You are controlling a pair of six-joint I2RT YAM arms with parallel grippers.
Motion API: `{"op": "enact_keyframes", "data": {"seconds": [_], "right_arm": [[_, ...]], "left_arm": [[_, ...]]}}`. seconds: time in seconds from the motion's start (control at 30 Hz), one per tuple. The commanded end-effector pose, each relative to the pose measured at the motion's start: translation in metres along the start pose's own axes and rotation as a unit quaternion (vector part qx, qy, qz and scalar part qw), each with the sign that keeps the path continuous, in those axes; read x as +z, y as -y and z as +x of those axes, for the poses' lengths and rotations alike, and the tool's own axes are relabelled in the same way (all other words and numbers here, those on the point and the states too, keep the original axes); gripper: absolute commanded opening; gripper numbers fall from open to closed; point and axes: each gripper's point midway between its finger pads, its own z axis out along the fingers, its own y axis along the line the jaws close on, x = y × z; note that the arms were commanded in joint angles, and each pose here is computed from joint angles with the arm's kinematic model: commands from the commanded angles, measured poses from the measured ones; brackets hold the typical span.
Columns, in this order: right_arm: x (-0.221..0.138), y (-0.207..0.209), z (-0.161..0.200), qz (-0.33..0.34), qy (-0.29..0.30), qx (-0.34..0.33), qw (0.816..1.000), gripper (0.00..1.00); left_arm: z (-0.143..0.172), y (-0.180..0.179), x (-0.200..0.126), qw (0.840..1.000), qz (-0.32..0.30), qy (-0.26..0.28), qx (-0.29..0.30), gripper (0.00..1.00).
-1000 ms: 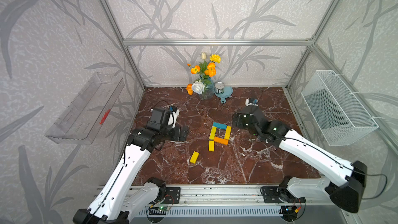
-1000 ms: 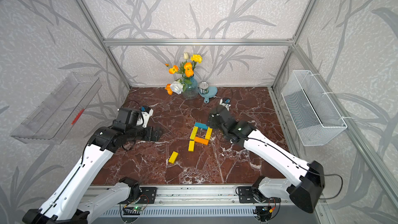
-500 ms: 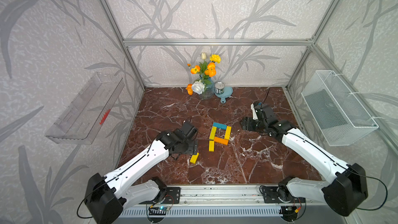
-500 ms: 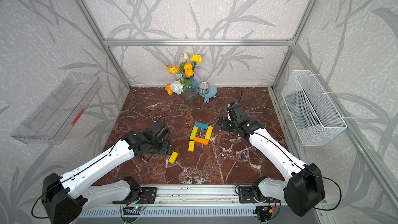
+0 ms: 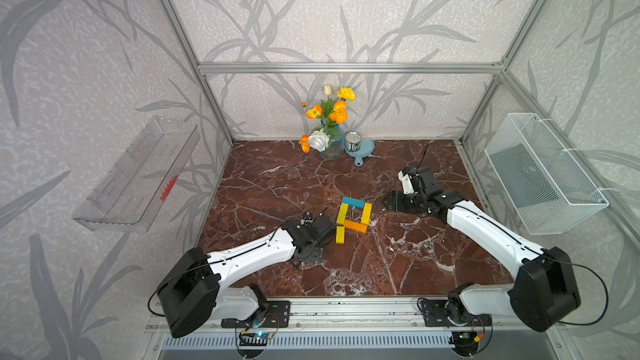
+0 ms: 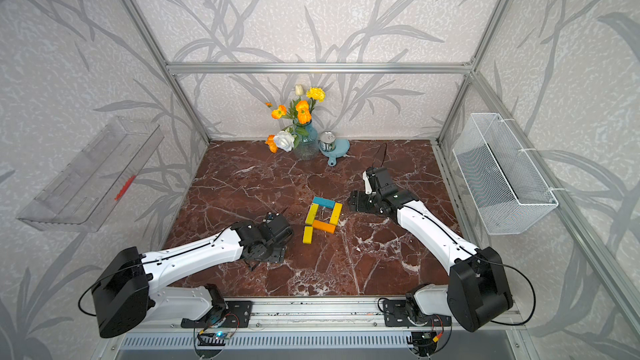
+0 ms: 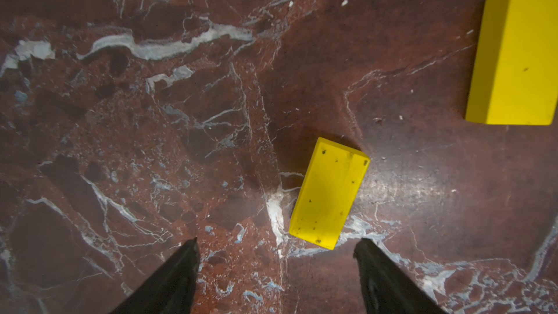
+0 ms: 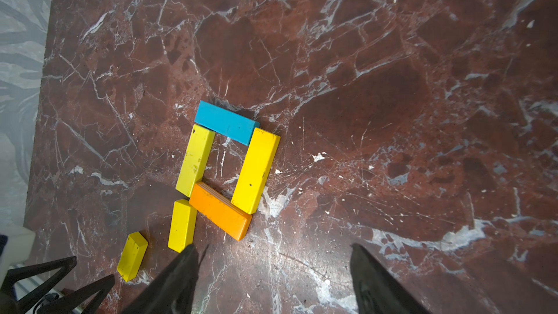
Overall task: Assemble the letter p with building blocks
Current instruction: Pick up the building block from the center of the board.
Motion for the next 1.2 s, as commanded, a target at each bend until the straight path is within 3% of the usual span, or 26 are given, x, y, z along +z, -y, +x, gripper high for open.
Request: {"op": "enact_keyframes", "data": {"seconds": [0.0, 0.13, 0.37, 0.63, 0.9, 1.17], "right_arm": [[0.001, -0.001, 0.003, -0.008, -0.003, -0.002, 1.0, 0.78], [0.001, -0.001, 0.004, -0.01, -0.007, 0.0, 1.0, 0.78], [-0.002, 0.002, 0.009, -0.007, -0.006, 0.007, 1.0, 0.78], [-0.006, 0.004, 0.012, -0.005, -0.005, 0.014, 1.0, 0.78], [-0.001, 0.006, 0.017, -0.005, -0.013, 0.016, 1.0, 0.78], [0.001, 0.006, 0.017, -0.006, -0.015, 0.016, 1.0, 0.78]], "left_arm": [[-0.004, 0.003, 0.002, 0.999, 0.023, 0.027, -0.023, 0.81], [-0.007, 0.02, 0.008, 0.998, 0.056, 0.028, -0.002, 0.81], [0.0, 0.037, 0.014, 0.997, 0.071, -0.016, 0.035, 0.81], [0.009, 0.032, 0.028, 0.996, 0.039, -0.052, 0.059, 0.8], [0.01, 0.036, 0.034, 0.995, 0.05, -0.057, 0.058, 0.61], [0.012, 0.037, 0.033, 0.995, 0.059, -0.058, 0.055, 0.52]]}}
